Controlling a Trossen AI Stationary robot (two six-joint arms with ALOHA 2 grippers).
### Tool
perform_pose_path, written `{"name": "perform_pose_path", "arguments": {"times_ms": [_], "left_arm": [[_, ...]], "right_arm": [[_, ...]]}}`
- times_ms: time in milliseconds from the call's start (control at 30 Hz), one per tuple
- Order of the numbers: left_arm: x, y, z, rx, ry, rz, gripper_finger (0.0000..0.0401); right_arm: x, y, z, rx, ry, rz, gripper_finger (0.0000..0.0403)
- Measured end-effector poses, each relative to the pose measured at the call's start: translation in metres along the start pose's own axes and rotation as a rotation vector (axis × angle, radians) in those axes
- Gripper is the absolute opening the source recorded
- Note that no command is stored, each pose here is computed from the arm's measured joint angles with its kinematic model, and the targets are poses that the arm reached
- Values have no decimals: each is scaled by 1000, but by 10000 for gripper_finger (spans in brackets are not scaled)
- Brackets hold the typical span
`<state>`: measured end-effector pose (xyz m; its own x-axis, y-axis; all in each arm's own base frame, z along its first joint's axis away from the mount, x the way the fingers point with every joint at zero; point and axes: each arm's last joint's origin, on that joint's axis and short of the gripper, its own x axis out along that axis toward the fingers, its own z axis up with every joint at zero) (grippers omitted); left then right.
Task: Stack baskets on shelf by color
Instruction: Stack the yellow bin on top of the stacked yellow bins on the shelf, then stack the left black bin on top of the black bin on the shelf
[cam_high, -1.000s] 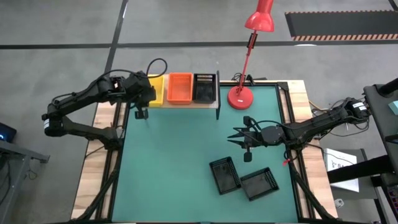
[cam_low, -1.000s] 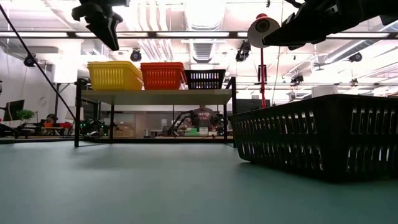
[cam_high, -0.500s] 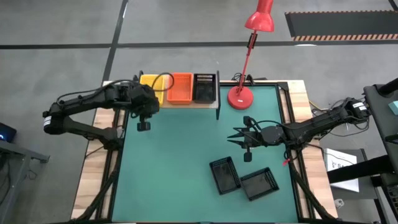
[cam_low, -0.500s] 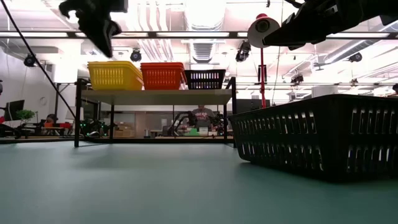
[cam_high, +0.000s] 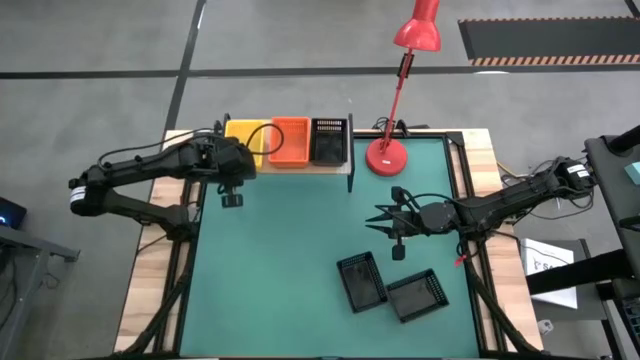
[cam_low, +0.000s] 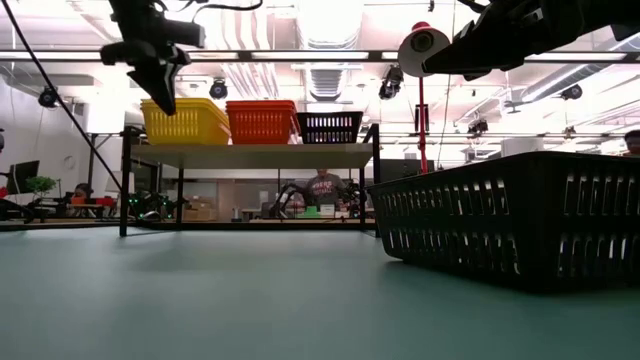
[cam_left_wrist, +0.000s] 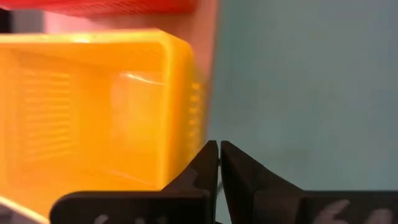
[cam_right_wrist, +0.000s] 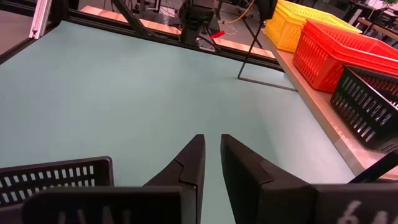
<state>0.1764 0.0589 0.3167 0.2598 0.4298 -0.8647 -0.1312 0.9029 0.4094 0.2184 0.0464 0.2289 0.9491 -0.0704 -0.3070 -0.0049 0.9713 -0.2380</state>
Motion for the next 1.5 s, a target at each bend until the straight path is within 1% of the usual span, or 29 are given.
{"name": "perform_pose_path", "arguments": {"times_ms": [100, 267, 367, 500, 600, 700, 800, 900, 1000, 1133, 1333, 1400, 1500], "left_arm": [[0, 2, 1, -4, -2, 45, 1], [1, 2, 1, -8, -3, 64, 1], [3, 2, 2, -10, 5, 103, 1], [5, 2, 3, -14, -2, 106, 1], [4, 1, 4, -50, -16, 88, 1], [0, -4, 6, -109, -63, 10, 1], [-6, -16, 12, -130, -137, -49, 1], [-15, -34, 21, -107, -237, -91, 1], [-25, -56, 33, -92, -386, -143, 0], [-37, -87, 44, -42, -595, -216, 0], [-46, -125, 49, 14, -859, -227, 0], [-45, -134, 49, 23, -951, -231, 0], [-38, -142, 47, 43, -1035, -218, 0]], "right_arm": [[0, 0, 0, 0, 0, 0, 43], [0, 0, 0, 0, 0, 0, 43], [0, 0, 0, 0, 0, 0, 43], [0, 0, 0, 1, 0, 0, 43], [0, 0, 0, 3, 0, 0, 43], [0, 0, 0, 10, 0, 0, 43], [0, 1, 0, 23, -2, 6, 43], [-2, 5, 1, 48, -7, 23, 43], [-3, 14, 2, 57, -12, 61, 51], [-5, 28, 8, 86, -23, 118, 79], [0, 53, 20, 98, -15, 203, 131], [5, 64, 24, 89, -5, 229, 143], [12, 80, 29, 62, 43, 267, 156]]}}
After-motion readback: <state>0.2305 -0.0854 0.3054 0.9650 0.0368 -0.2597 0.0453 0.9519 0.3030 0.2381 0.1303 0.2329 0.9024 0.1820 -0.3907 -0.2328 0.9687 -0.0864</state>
